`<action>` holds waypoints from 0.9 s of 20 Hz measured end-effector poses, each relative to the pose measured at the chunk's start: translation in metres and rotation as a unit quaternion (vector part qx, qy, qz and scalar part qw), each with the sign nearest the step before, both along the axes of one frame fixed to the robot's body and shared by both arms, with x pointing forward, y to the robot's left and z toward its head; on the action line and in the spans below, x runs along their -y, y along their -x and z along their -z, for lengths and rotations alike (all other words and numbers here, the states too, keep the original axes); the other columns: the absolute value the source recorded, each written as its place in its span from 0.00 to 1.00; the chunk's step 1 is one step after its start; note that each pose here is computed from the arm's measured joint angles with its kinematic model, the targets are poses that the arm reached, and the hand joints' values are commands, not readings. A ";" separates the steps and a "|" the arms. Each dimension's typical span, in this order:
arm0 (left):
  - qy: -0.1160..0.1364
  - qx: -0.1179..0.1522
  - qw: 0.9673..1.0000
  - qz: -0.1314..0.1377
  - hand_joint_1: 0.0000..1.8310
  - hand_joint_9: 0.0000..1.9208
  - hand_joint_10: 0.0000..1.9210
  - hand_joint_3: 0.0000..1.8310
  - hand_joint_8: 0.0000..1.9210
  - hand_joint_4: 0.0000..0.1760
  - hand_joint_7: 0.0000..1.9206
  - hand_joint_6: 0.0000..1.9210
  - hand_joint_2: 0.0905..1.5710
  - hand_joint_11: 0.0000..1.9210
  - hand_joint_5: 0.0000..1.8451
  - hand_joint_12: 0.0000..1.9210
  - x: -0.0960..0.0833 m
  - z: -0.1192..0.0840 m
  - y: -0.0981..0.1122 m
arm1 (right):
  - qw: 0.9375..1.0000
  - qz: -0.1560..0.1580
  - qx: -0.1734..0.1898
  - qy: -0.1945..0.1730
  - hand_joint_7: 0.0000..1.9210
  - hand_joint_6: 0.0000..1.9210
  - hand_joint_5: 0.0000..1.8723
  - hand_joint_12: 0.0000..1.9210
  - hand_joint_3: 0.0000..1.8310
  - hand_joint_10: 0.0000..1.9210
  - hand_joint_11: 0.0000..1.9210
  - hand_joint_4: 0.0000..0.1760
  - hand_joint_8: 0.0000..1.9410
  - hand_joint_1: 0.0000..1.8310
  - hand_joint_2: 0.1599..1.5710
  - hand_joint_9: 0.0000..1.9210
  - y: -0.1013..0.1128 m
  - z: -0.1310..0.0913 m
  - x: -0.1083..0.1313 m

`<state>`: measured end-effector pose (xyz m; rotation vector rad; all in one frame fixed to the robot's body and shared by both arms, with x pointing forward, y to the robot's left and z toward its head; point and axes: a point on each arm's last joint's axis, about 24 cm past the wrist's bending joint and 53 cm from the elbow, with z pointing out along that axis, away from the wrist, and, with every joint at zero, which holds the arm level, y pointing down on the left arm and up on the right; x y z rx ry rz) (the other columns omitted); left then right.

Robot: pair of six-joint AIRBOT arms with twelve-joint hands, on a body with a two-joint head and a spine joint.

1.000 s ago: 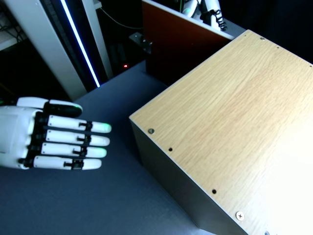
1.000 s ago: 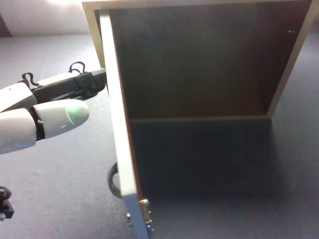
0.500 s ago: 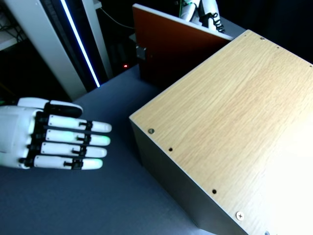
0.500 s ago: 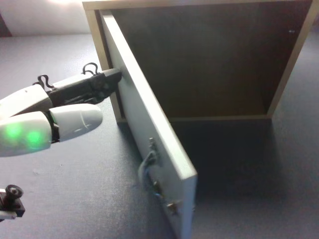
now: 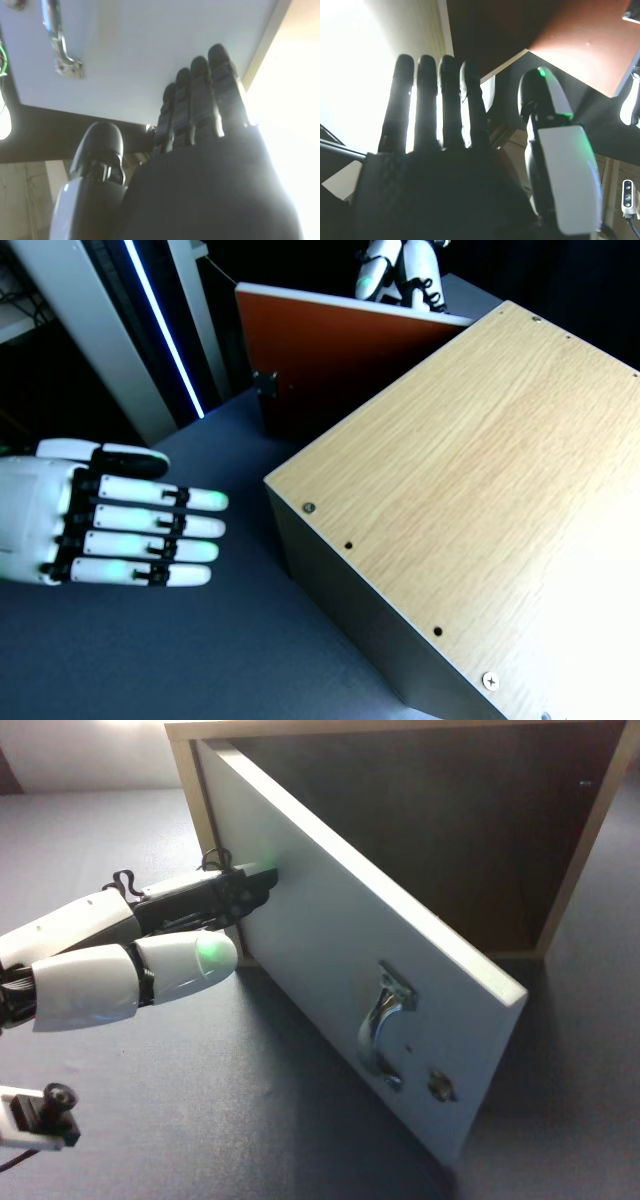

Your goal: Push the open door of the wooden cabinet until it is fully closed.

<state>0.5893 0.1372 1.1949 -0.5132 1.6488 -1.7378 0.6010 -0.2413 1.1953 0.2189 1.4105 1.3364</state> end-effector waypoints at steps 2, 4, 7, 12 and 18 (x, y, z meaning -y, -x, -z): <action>0.005 0.000 1.000 -0.001 0.00 0.09 0.00 0.01 0.00 0.00 0.10 0.00 0.94 0.07 0.06 0.01 0.002 0.000 -0.003 | 1.000 0.000 0.000 0.000 0.20 0.00 0.21 0.16 0.00 0.00 0.10 0.00 0.00 0.29 0.79 0.17 0.000 0.000 0.000; 0.008 0.001 1.000 0.000 0.00 0.09 0.00 0.00 0.00 0.00 0.10 0.00 0.94 0.07 0.06 0.01 0.005 0.000 -0.006 | 1.000 0.000 0.000 0.000 0.20 0.00 0.21 0.16 0.00 0.00 0.10 0.00 0.00 0.29 0.80 0.17 0.000 0.000 0.000; 0.010 0.005 1.000 0.002 0.00 0.08 0.00 0.00 0.00 0.00 0.08 0.00 0.93 0.06 0.05 0.01 0.008 -0.001 -0.009 | 1.000 0.000 0.001 0.002 0.20 0.00 0.22 0.15 0.00 0.00 0.10 0.00 0.00 0.29 0.79 0.18 -0.001 0.000 0.001; 0.020 0.007 1.000 -0.003 0.01 0.09 0.00 0.00 0.00 0.00 0.08 0.01 0.95 0.09 0.07 0.03 0.009 -0.003 -0.016 | 1.000 0.000 0.001 0.001 0.20 0.00 0.21 0.15 0.00 0.00 0.10 0.00 0.00 0.28 0.80 0.17 -0.001 0.001 0.001; 0.033 0.014 0.999 -0.011 0.00 0.12 0.00 0.00 0.00 0.00 0.10 0.00 0.93 0.15 0.10 0.06 0.014 -0.010 -0.031 | 1.000 0.000 0.001 -0.001 0.19 0.00 0.21 0.14 0.00 0.00 0.10 0.00 0.00 0.28 0.80 0.17 -0.002 0.000 0.000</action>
